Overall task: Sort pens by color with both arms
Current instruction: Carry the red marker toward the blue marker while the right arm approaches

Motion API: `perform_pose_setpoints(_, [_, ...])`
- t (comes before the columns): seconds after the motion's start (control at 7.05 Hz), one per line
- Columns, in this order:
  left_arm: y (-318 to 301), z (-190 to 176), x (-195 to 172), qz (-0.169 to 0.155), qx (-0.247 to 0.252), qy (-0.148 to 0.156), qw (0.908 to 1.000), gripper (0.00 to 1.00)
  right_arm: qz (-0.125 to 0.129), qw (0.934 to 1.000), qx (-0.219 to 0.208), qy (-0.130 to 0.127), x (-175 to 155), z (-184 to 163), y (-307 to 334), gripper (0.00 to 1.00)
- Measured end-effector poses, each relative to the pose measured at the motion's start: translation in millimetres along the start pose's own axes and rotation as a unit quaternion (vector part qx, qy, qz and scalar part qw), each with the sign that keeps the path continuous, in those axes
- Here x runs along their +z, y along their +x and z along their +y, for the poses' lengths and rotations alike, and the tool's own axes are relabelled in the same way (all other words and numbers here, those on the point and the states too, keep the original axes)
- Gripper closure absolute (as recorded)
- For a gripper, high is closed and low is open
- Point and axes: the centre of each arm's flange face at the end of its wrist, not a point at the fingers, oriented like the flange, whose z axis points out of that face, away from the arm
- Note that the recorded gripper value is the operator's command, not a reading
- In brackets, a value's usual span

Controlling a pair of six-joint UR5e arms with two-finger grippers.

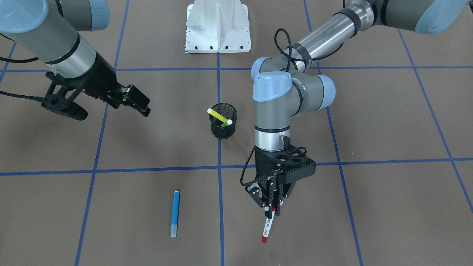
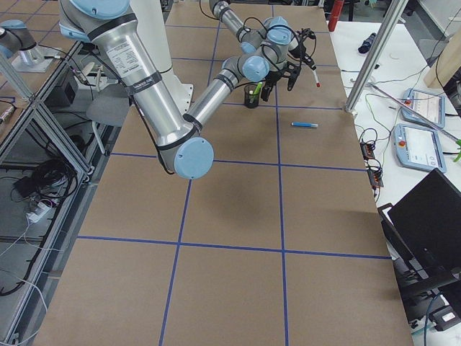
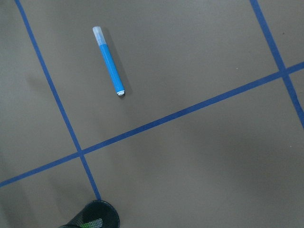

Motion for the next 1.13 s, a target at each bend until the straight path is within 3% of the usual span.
perform_pose_setpoints(0.43, [7.1, 14.4, 28.1, 0.008, 0.001, 0.019, 0.9998, 1.0, -0.009, 0.9997, 0.02, 0.002, 12.6, 37.5, -39.8, 0.02])
perform_pose_setpoints(0.71, [20.1, 25.3, 25.9, 0.019, 0.001, 0.016, 0.9997, 1.0, -0.01, 0.9996, 0.026, 0.007, 19.6, 49.7, -54.3, 0.02])
perform_pose_setpoints(1.13, [43.5, 43.5, 12.6, 0.035, 0.002, 0.009, 0.9993, 1.0, -0.013, 0.9991, 0.04, 0.01, -7.2, 34.8, -33.0, 0.01])
